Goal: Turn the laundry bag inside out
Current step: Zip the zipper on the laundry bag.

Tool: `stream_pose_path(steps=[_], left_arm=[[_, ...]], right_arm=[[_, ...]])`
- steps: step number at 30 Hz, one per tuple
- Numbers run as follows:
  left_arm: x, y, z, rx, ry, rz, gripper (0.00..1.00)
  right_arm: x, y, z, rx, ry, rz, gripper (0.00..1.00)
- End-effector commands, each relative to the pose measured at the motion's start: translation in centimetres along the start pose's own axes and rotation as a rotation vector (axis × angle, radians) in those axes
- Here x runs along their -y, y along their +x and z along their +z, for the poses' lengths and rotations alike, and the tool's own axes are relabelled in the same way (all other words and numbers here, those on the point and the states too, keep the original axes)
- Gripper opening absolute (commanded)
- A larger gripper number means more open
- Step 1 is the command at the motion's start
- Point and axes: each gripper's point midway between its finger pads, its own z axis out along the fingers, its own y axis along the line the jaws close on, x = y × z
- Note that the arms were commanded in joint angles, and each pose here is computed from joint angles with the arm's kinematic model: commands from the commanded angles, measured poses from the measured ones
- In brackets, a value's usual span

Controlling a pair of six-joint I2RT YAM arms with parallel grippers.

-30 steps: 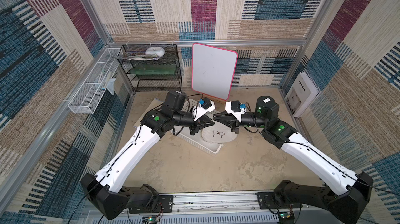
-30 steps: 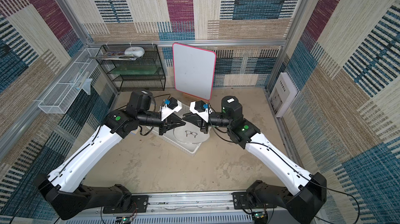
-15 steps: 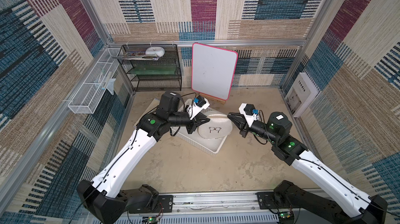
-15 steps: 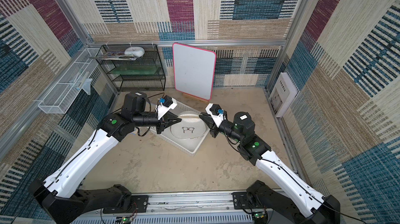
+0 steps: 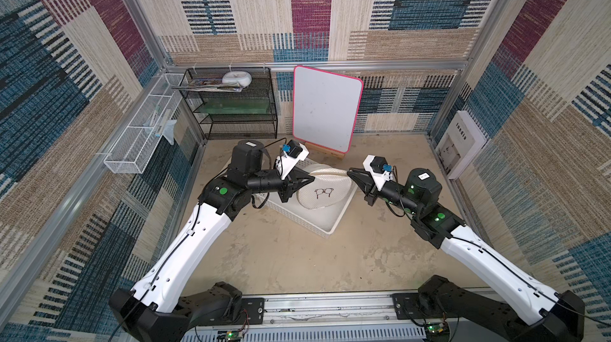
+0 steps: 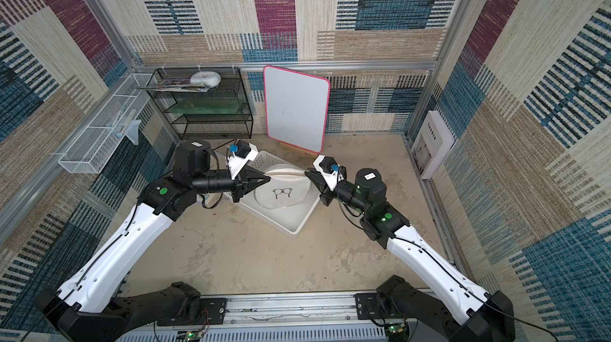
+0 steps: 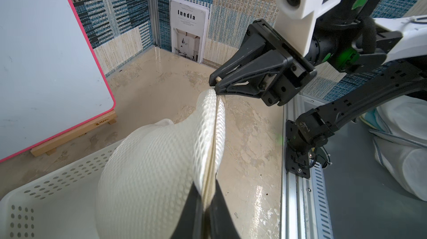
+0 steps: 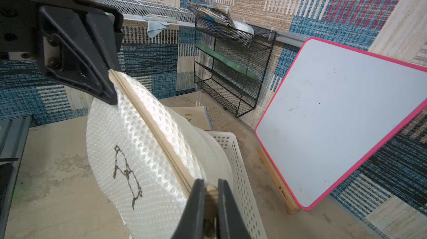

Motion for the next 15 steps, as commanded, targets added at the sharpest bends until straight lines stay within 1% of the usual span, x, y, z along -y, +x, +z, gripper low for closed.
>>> stream_pose_path(steps=[1,2,4,7,12,15], left_arm=[[0.0,-0.6,0.0,0.008,0.005,0.042,0.54],[0.2,-0.3,0.2,-0.004,0.013,0.052,0.59],[0.8,0.3,0.6,-0.026,0.026,0.087,0.65],[1.6,0.9,1.0,-0.06,0.048,0.124,0.67],[1.7,1.6,1.7,-0.097,0.043,0.15,0.68],[1.8,1.5,1.8,-0.097,0.055,0.148,0.68]], right_arm=[[-0.5,-0.7,0.4,-0.001,-0.053,-0.034,0.0],[-1.5,-1.5,0.6,0.018,-0.119,-0.035,0.0],[-2.9,-2.5,1.2,0.029,-0.226,-0.043,0.0],[-4.4,-2.8,2.0,0.015,-0.314,-0.062,0.0],[-5.7,-3.2,2.4,0.026,-0.389,-0.062,0.0],[-6.6,-3.5,2.6,0.032,-0.434,-0.064,0.0]])
